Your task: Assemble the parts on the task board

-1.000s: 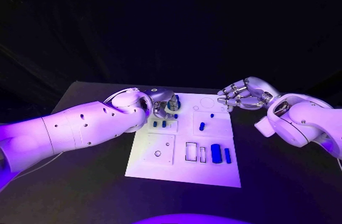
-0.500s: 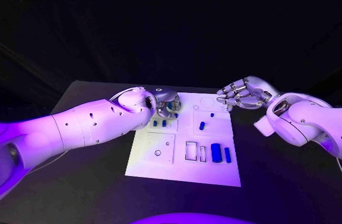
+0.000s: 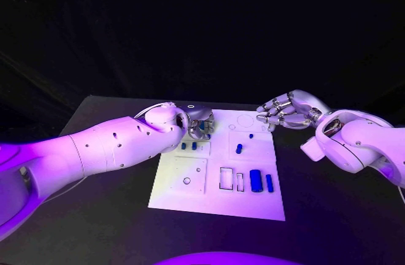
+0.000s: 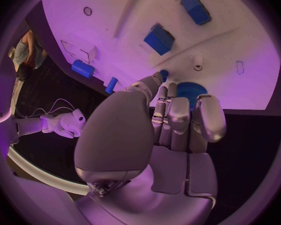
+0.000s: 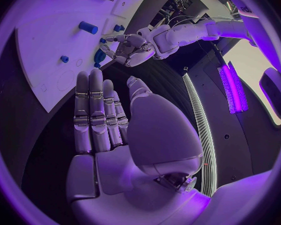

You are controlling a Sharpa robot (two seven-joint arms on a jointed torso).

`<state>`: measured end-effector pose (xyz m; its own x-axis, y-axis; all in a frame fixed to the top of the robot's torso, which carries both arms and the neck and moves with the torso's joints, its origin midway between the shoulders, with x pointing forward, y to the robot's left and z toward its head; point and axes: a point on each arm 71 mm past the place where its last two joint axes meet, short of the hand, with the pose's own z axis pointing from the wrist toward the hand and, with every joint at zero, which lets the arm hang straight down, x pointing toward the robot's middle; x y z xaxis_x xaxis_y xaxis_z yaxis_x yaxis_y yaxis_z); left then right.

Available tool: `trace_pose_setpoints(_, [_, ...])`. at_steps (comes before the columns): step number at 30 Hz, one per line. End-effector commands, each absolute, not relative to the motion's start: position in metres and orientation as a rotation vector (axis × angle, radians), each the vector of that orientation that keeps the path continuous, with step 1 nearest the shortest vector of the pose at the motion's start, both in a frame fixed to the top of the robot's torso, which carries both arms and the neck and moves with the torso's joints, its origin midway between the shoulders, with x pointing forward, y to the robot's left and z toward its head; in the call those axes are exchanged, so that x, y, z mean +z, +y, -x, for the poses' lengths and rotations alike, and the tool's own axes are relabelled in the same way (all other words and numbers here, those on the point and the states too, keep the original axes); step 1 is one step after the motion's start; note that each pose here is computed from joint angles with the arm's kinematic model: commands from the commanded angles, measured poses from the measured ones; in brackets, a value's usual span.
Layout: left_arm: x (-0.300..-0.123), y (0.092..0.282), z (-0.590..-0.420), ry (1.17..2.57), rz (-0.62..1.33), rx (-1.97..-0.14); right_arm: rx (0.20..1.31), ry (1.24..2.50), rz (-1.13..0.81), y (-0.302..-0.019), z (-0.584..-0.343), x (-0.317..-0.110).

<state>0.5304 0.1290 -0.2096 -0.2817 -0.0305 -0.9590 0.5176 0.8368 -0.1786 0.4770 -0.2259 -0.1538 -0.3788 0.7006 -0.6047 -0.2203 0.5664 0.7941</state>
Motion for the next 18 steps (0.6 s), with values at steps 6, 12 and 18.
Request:
trace_pose_setpoints(6, [-0.2148,0.1278,-0.5323,1.832,-0.388,-0.534,1.045,1.69,-0.392,-0.224,-0.4762,-0.1535])
trace_pose_setpoints(12, [-0.2167,0.1286,-0.5335,1.846,-0.387,-0.531,1.046,1.691,-0.391,-0.2238,-0.4761,-0.1535])
trace_pose_setpoints(18, [-0.2184,0.127,-0.5331,1.853,-0.383,-0.546,1.047,1.691,-0.391,-0.2234,-0.476,-0.1535])
